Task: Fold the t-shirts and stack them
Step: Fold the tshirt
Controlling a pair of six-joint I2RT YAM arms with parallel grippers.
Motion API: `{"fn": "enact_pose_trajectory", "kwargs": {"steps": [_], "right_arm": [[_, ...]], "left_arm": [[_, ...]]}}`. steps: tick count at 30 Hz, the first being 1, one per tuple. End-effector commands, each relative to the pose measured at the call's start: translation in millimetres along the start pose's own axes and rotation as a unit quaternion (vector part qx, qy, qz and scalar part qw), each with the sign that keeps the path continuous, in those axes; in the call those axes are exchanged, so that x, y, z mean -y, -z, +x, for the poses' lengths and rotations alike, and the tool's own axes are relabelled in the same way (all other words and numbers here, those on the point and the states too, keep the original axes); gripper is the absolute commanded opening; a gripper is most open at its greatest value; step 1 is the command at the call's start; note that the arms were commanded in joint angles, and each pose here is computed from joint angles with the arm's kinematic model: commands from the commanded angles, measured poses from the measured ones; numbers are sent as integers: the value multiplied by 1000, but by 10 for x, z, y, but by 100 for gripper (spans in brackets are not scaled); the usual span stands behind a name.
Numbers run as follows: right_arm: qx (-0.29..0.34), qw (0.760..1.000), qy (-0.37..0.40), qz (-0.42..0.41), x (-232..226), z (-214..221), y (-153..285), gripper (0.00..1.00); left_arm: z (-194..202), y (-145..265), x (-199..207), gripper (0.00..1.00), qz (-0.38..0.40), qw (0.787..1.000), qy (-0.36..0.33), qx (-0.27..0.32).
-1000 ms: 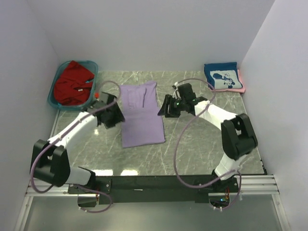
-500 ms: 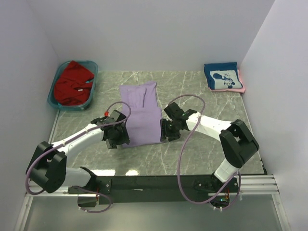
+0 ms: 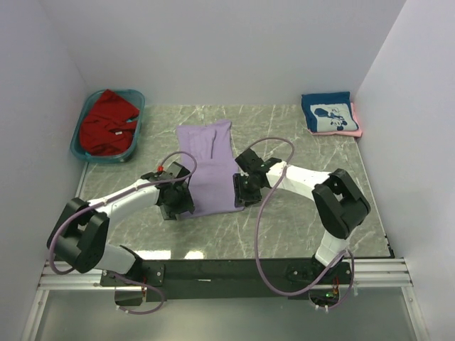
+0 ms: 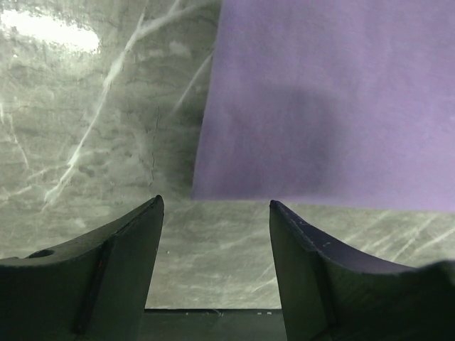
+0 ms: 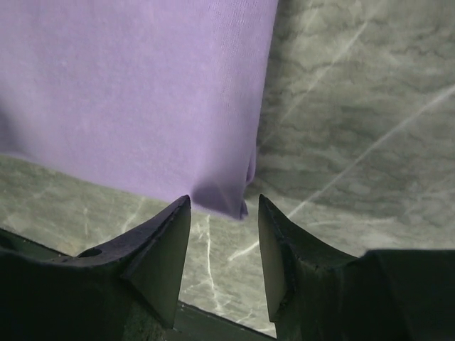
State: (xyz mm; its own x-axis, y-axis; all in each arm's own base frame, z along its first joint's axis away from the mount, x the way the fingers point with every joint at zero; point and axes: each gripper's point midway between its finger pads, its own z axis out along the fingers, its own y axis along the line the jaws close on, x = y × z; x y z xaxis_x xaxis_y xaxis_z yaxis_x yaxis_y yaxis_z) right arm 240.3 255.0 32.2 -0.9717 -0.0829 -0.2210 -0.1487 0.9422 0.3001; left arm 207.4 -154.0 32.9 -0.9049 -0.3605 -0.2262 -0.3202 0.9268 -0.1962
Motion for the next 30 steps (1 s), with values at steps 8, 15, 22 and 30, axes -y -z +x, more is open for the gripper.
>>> {"fn": "enact_pose_trajectory", "kwargs": {"steps": [8, 15, 22, 30], "right_arm": [[-49, 997, 6, 59, 125, 151, -246, 47], [-63, 995, 14, 81, 150, 239, -266, 29], [-64, 995, 19, 72, 130, 247, -264, 0], [-60, 996, 23, 65, 108, 246, -240, 0]], "left_arm": [[-106, 33, 124, 65, 10, 1000, 14, 12], [-103, -1, 102, 66, -1, 1000, 13, 9], [-181, -27, 132, 63, -12, 1000, 10, 13], [-263, -19, 74, 50, -31, 999, 2, 19]]}}
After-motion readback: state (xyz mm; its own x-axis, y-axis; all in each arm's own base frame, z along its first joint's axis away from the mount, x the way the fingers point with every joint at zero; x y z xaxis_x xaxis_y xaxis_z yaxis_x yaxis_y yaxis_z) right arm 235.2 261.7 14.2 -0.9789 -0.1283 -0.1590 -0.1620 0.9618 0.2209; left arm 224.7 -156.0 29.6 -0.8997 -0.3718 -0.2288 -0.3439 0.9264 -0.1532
